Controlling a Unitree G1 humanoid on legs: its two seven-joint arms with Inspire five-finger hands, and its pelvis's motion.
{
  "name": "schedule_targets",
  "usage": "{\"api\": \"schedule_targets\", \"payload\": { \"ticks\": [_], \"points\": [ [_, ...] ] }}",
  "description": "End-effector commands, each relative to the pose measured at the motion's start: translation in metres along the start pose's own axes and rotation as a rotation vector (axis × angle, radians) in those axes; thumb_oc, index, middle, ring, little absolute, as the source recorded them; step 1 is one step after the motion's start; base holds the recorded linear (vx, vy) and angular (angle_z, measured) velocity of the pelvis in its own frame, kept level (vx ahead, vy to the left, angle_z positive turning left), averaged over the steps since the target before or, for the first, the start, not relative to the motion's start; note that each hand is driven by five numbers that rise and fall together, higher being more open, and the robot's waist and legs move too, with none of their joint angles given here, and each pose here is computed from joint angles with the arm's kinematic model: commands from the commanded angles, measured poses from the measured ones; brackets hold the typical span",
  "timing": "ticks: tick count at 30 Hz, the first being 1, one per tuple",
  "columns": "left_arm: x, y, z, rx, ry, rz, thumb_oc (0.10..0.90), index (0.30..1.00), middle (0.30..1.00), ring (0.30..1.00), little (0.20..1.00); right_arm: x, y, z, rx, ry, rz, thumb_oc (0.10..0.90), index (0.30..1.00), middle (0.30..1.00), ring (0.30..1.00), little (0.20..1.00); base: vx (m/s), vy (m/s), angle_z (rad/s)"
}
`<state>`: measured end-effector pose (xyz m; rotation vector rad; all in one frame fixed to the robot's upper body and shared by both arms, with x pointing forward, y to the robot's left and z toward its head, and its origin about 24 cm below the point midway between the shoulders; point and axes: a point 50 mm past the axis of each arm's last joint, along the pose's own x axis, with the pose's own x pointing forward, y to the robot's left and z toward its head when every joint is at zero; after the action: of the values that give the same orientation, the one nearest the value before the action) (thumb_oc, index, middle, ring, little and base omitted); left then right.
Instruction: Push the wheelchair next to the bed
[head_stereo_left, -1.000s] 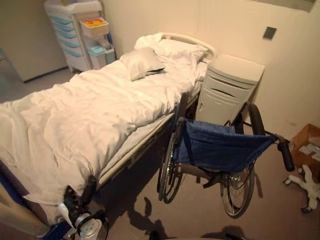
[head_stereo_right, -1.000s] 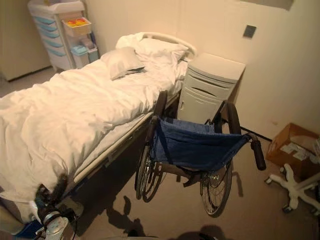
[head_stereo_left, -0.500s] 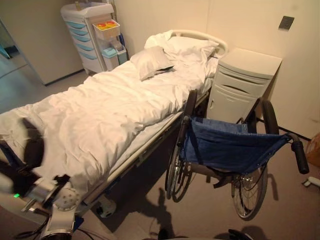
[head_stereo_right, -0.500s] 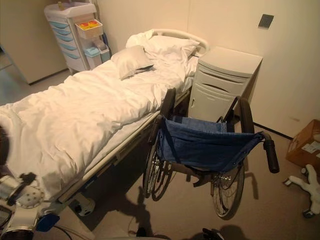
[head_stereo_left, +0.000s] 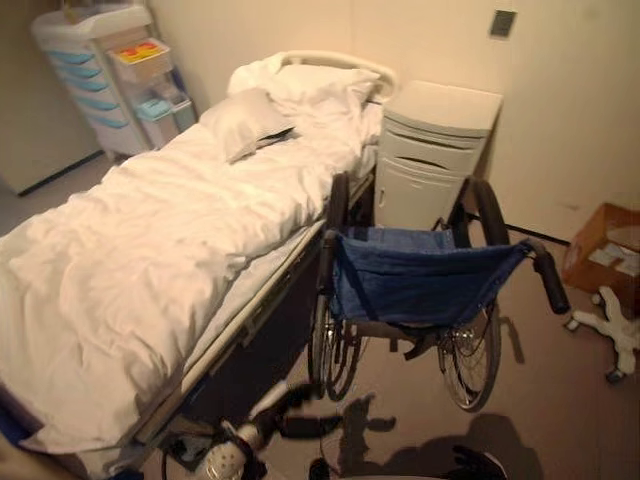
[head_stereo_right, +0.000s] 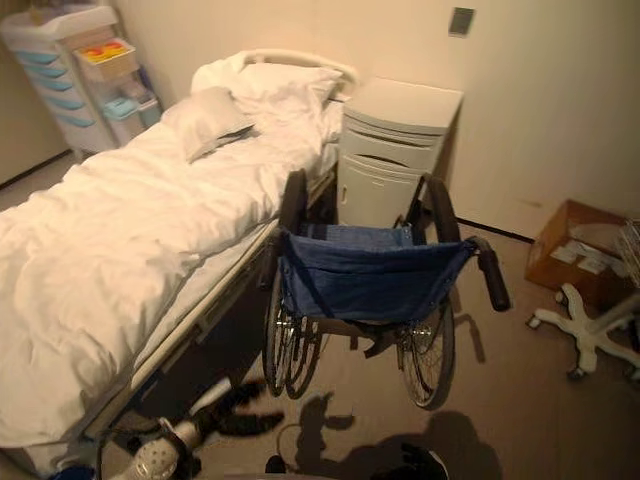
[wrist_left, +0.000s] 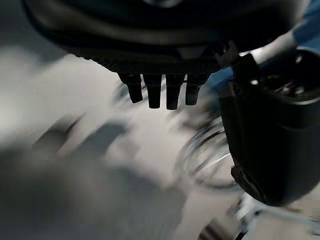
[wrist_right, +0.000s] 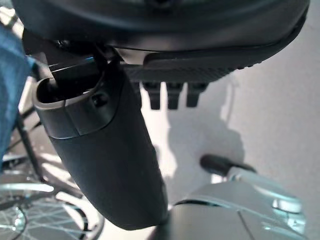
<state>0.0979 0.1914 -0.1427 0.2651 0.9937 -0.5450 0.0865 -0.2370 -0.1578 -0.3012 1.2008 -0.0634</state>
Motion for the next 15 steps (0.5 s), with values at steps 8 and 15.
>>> {"api": "schedule_targets", "payload": {
  "ticks": [8,15],
  "points": [
    [0.008,-0.01,-0.038,-0.714,0.22,0.131,0.8,0.9,0.9,0.9,0.9,0.003,0.014,0.011,-0.03,-0.004,0.09,0.8,0.9,0.9,0.9,0.9,0.0,-0.029,-0.06],
    [0.01,-0.002,-0.033,-0.688,0.218,0.215,0.8,0.9,0.9,0.9,0.9,0.001,0.028,0.003,0.115,0.071,0.236,0.8,0.9,0.9,0.9,0.9,0.0,-0.004,0.02]
  ]
}}
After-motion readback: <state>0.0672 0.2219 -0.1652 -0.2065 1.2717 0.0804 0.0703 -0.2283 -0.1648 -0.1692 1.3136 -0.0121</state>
